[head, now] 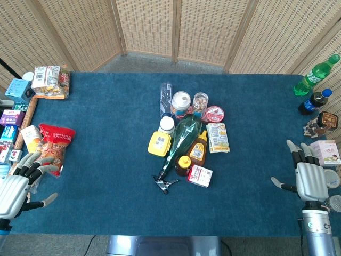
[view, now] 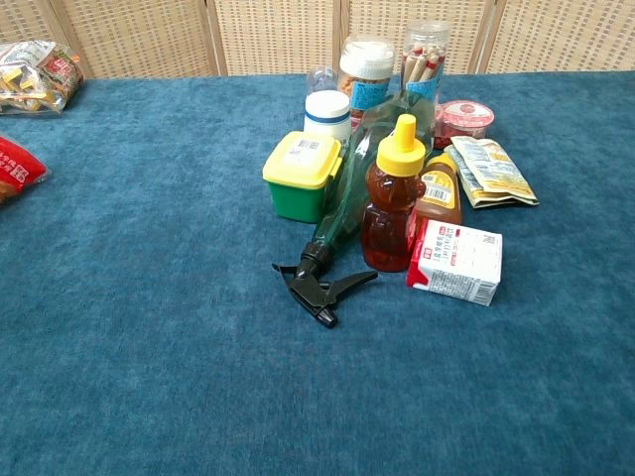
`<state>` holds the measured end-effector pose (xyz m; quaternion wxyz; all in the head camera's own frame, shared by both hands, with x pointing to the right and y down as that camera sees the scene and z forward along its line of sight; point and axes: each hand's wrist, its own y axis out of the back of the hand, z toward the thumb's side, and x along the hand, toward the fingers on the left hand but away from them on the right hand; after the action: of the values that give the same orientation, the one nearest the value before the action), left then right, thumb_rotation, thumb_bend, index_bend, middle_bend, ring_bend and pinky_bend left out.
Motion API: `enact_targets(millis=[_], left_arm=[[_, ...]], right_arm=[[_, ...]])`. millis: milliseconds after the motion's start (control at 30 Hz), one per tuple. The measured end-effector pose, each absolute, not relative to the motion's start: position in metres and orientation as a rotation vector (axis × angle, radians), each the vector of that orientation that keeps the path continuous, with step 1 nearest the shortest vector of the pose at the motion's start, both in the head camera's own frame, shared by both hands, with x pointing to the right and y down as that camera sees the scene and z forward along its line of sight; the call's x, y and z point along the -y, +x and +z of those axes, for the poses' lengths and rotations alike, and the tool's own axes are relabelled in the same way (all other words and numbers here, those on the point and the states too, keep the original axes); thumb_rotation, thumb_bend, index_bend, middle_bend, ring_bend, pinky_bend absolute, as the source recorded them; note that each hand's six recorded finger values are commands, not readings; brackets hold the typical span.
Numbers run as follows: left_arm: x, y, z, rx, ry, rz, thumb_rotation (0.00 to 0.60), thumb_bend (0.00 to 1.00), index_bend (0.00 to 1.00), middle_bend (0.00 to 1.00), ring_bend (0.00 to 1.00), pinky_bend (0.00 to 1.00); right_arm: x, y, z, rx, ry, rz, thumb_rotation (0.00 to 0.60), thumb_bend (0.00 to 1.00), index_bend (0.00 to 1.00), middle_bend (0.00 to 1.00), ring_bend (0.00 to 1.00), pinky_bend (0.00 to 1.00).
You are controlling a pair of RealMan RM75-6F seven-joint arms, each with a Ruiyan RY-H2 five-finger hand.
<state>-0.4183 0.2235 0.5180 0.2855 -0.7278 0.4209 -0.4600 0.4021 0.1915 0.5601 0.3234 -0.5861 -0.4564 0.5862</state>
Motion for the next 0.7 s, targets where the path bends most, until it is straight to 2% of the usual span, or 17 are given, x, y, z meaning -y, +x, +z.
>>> enact_targets(millis=[400,567,633,700], left_arm=[[-0.222,-0.414,0.513,-1.123,-1.95,-1.198,0.6,0.25,0.31,0.21,0.01,0.0],[-0.22,-0.41,0.508,-1.123,-1.973,-1.162,0.6,0.25,0.31,0.21,0.01,0.0],[-0.218,-0.409,0.506,-1.121,-1.975,-1.151,0.6,0.25,0.31,0.21,0.01,0.0],[-0.217,-0.408,0.505,-1.121,-1.979,-1.143,0.6,0.25,0.31,0.21,0.01,0.0]], right_arm=[[-0.196,0.404,0.568,1.225,-1.602,1.539,0.542,0.04,0.0,0.18,0.06,0.08],[-0.198,0.399,0.576,1.271,-1.712,1.512,0.54,0.04,0.0,0.17,0.01,0.07],[-0.199,0.395,0.58,1.293,-1.779,1.488,0.541,0.04,0.0,0.14,0.0,0.06],[-0.199,0.389,0.583,1.316,-1.839,1.458,0.541,0.03,0.0,0.07,0.0,0.02]])
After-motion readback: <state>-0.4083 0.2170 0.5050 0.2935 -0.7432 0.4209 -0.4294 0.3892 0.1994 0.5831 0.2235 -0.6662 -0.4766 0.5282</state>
